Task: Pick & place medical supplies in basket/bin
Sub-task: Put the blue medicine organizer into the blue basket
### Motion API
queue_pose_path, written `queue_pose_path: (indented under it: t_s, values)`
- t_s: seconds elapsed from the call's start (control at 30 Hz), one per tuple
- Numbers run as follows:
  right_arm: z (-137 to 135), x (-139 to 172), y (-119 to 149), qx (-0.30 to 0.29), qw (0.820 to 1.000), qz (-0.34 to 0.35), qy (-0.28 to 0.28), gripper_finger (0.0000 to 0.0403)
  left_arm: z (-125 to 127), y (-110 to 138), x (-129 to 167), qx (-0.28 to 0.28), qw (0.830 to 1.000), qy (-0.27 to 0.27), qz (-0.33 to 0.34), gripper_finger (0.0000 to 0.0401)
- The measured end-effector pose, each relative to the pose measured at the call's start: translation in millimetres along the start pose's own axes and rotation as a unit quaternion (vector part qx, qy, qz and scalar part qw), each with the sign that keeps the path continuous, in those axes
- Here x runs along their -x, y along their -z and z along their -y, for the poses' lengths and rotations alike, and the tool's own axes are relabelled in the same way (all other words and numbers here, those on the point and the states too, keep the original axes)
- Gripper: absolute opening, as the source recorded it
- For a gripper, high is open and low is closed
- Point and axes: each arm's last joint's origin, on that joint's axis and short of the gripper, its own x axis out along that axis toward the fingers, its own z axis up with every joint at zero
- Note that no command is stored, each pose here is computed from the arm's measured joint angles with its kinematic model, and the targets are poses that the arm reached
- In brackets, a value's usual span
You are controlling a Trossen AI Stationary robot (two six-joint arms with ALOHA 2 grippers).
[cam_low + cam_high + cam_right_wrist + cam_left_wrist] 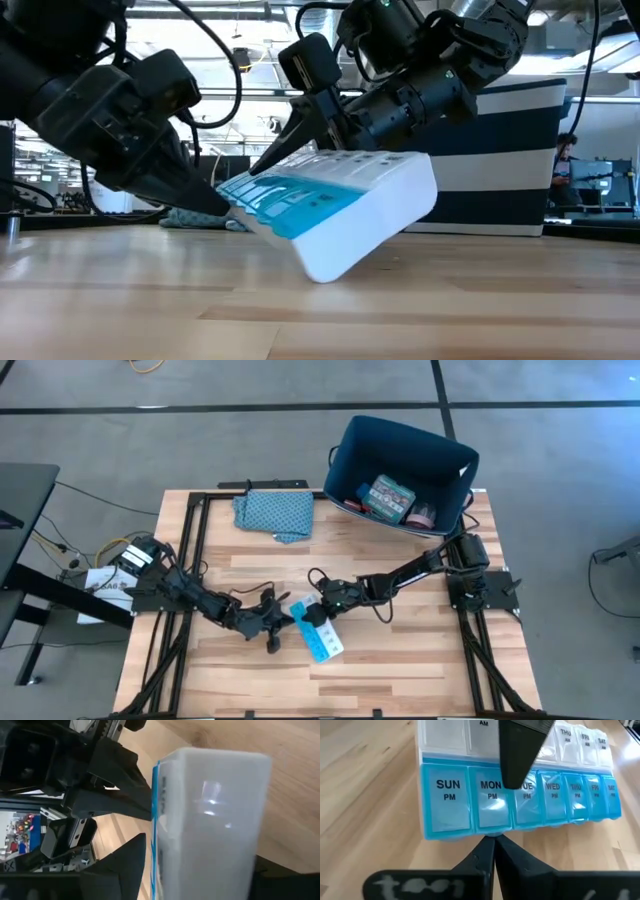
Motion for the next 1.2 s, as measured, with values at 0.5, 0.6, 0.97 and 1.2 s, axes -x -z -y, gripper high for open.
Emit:
queue_pose_path:
  t_s: [0.5, 0.6, 0.97, 1.2]
  values:
    - [-29.3, 9.1, -14.6, 0.104, 0.988, 0.043, -0.105, 0.014, 9.5, 2.6, 5.8, 0.027, 1.0, 0.01, 0.008, 0.0]
    - [-43.6, 16.2, -20.9, 0.138, 0.982, 0.051, -0.118, 0.0147, 14.2, 1.9, 8.6, 0.046, 0.999, 0.015, 0.018, 0.0]
    - [-117.2, 91.9, -56.7, 0.289, 0.944, 0.123, -0.101, 0.0129, 25.1, 9.5, 17.0, 0.043, 0.999, 0.0, 0.032, 0.0]
    - [-151.7, 161.7, -74.8, 0.374, 0.905, 0.204, -0.001, 0.0129, 23.2, 12.7, 16.8, 0.05, 0.998, -0.01, 0.024, 0.0]
